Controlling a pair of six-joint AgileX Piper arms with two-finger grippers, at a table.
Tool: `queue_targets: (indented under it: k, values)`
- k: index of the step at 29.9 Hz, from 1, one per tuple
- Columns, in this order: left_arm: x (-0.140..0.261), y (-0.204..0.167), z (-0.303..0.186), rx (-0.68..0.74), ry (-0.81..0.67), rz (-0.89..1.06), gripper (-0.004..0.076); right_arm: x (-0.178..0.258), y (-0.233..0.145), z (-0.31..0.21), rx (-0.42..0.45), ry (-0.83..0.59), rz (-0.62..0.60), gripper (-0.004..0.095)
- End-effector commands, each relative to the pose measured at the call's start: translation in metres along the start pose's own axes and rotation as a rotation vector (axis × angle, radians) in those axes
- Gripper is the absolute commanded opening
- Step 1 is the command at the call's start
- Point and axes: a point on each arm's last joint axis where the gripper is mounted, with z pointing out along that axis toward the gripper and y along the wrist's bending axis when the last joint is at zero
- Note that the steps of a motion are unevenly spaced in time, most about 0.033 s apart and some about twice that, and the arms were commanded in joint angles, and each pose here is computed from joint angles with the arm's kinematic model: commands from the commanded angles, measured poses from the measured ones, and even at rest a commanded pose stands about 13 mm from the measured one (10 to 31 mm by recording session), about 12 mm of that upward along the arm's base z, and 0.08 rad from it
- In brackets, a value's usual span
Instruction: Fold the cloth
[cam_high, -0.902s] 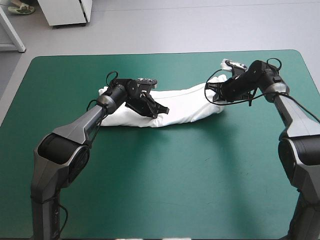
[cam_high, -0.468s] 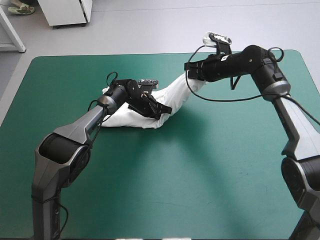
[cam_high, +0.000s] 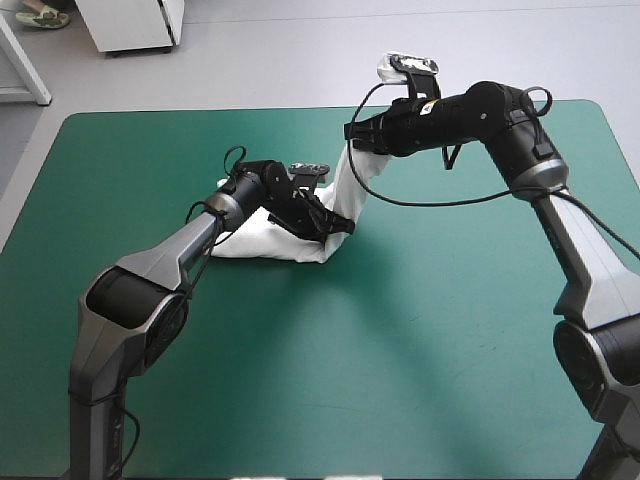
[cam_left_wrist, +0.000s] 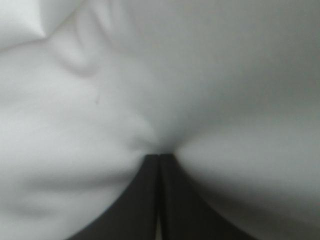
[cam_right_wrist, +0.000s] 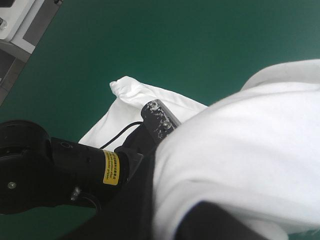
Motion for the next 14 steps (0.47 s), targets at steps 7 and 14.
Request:
queue_targets:
  k: [7, 14]
  values:
    - [-0.009, -0.033, -0.11, -0.094, -0.138, 0.15, -0.0009, -0.017, 0.021, -0.037, -0.037, -0.138, -0.057, -0.0018]
    - [0.019, -0.026, -0.189, -0.231, -0.14, 0.172, -0.0009, -0.017, 0.027, -0.032, -0.077, -0.137, -0.066, -0.0018]
